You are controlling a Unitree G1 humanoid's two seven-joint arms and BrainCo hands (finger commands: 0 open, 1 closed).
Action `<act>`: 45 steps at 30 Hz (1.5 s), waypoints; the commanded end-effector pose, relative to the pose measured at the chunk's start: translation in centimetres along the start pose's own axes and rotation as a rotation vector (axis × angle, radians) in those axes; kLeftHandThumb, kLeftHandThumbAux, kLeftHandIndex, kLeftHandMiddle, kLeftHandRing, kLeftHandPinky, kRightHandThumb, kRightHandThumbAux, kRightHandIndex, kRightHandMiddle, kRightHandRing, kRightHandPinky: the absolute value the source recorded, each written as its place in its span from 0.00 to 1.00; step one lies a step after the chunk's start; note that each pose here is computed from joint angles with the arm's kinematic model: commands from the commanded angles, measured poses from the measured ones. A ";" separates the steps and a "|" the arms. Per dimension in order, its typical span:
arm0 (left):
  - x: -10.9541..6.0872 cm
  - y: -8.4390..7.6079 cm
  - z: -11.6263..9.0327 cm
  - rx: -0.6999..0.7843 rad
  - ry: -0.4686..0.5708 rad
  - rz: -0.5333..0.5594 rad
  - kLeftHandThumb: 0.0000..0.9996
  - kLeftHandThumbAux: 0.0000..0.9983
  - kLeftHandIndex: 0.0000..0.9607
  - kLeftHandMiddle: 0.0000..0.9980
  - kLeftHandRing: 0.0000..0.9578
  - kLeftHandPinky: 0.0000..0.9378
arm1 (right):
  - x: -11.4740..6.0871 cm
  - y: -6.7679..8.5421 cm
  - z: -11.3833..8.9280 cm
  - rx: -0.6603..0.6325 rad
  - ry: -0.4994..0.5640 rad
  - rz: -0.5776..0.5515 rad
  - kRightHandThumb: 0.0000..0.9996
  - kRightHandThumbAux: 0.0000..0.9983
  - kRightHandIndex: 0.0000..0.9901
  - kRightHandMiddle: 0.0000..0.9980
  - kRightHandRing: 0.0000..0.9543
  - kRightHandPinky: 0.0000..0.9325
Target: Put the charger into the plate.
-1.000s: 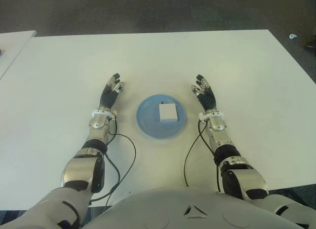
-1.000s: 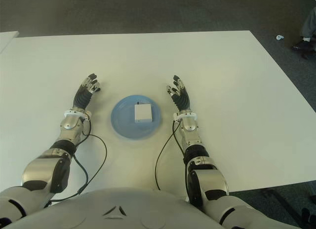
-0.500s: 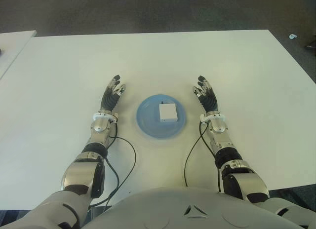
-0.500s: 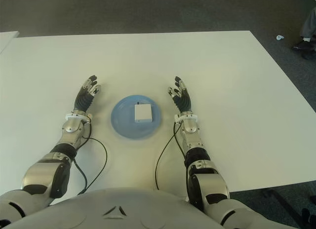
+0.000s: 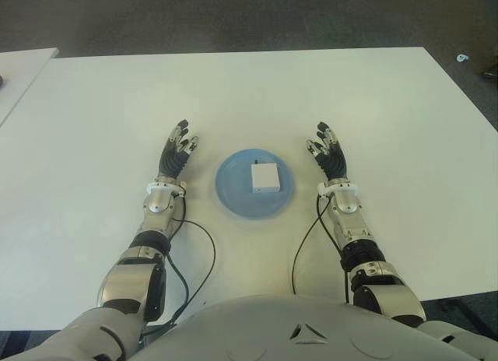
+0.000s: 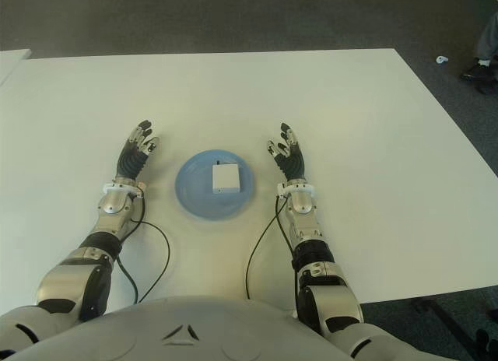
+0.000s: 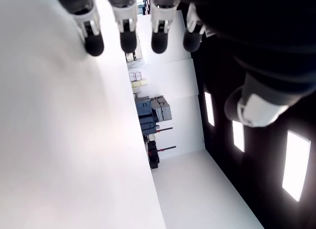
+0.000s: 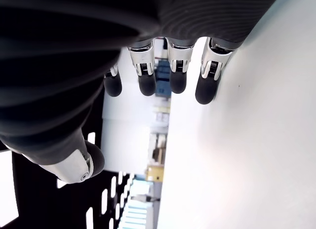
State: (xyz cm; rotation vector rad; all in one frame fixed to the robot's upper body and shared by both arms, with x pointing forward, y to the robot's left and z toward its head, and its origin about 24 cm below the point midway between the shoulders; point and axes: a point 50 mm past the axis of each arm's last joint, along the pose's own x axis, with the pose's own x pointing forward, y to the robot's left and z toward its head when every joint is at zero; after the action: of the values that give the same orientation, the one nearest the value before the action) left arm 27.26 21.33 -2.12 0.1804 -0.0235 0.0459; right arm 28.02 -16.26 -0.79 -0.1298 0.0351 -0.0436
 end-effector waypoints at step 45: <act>-0.6 -0.7 -1.4 -0.110 0.106 -0.087 0.06 0.63 0.00 0.00 0.00 0.00 | -1.5 -1.3 -2.0 -0.052 0.152 -0.021 0.06 0.66 0.00 0.00 0.00 0.00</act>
State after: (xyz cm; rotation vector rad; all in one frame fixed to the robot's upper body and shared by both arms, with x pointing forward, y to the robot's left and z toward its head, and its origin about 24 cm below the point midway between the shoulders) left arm 27.52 21.17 -2.24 0.0640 0.0092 -0.0040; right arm 27.50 -17.35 -0.52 -0.1629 0.0681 -0.0667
